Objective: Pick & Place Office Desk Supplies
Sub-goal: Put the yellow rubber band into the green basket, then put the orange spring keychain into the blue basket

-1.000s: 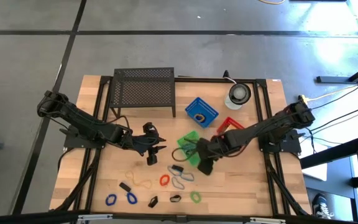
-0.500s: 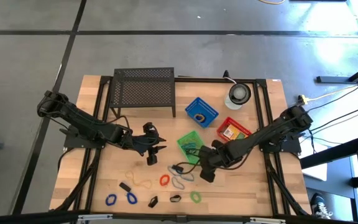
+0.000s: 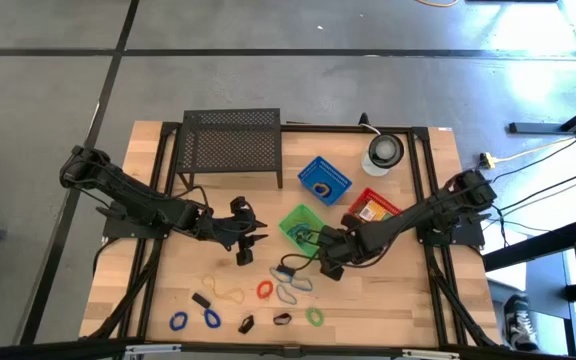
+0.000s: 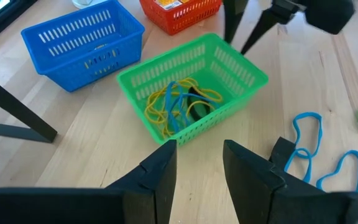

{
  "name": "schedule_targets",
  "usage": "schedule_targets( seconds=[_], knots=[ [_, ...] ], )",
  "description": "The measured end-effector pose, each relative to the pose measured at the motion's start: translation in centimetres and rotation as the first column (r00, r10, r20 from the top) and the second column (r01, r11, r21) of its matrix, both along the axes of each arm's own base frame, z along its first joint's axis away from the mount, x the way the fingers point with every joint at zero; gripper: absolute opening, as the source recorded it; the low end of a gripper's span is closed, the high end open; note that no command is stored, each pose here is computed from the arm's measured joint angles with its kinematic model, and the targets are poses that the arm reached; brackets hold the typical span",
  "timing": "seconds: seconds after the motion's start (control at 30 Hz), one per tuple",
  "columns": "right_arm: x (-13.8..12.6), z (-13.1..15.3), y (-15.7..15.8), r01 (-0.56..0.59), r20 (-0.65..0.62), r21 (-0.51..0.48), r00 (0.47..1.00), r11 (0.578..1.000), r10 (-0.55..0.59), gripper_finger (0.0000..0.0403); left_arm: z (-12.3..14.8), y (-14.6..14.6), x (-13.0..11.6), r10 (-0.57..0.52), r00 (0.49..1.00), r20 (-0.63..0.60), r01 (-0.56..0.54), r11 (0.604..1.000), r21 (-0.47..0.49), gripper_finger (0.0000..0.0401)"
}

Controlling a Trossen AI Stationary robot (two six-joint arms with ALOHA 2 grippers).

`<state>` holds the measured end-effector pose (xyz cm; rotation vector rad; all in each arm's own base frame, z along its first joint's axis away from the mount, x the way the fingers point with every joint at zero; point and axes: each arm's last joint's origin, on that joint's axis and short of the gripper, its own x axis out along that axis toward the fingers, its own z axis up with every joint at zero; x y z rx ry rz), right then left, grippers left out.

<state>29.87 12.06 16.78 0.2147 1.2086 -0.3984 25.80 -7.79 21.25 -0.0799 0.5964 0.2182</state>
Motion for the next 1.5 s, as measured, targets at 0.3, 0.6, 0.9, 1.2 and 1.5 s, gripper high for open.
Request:
schedule_targets(
  seconds=[0.3,0.6,0.9,1.2,1.5],
  knots=[
    [-1.2,0.6,-0.4,0.054,-0.121,0.090,0.992,0.995,-0.043,0.0104,0.0,0.0,0.0,0.000,1.000,0.000,0.000,1.000,0.000,0.0125],
    [-2.8,2.9,0.8,0.087,0.024,-0.046,0.996,0.995,-0.086,0.0104,0.0,-0.2,0.0,-0.006,1.000,0.005,0.006,1.000,-0.003,0.0125],
    [-2.9,3.7,2.8,0.089,0.293,-0.297,0.956,0.951,0.002,0.0104,-2.7,-3.1,1.1,-0.134,0.990,-0.034,0.133,0.990,-0.044,0.0132],
    [-2.6,3.9,2.5,0.134,0.352,-0.383,0.936,0.914,0.010,0.0104,-6.9,-5.8,1.2,-0.235,0.958,-0.162,0.203,0.959,-0.196,0.0182],
    [-2.6,3.9,2.5,0.127,0.346,-0.374,0.938,0.919,0.011,0.0104,-9.4,-7.8,2.2,-0.319,0.943,-0.096,0.300,0.939,-0.169,0.0189]
  ],
)
